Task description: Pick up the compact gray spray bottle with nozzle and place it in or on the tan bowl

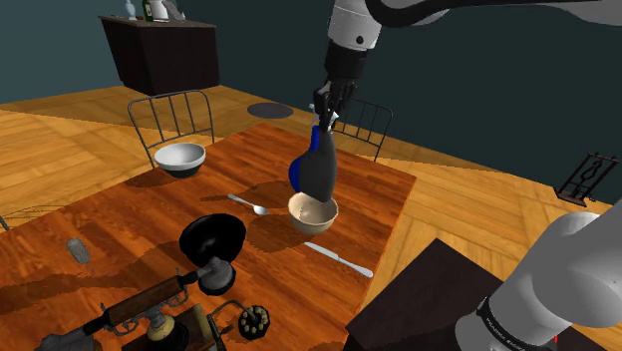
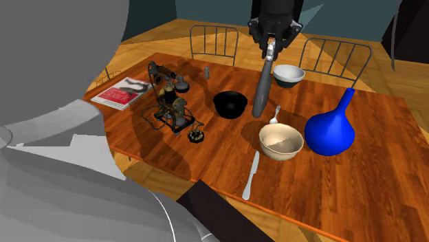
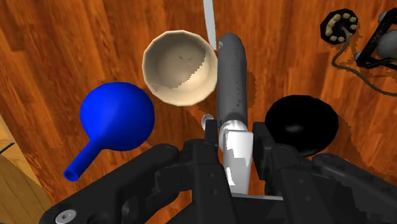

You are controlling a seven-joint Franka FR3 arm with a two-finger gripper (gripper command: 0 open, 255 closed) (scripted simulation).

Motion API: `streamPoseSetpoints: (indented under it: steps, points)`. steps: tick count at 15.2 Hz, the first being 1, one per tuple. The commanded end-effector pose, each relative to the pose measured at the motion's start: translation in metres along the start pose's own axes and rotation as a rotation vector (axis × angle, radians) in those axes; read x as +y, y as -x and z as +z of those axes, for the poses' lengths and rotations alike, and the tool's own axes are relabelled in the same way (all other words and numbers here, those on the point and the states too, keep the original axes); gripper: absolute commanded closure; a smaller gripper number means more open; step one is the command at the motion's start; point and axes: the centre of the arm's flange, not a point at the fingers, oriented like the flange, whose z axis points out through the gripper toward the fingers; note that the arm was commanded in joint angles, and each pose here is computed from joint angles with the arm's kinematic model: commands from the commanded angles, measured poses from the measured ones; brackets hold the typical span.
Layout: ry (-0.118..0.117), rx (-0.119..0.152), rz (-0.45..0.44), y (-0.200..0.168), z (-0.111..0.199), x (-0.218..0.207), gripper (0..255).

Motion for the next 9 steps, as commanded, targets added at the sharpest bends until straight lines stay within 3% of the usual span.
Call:
streamPoseSetpoints:
  steps: [1,7,9]
  points:
    - [0.000,0.000,-0.001,-0.016,-0.006,0.021,255]
    - [0.000,0.000,-0.001,-0.065,-0.023,0.092,255]
    - [0.000,0.000,-0.001,-0.063,-0.013,0.091,255]
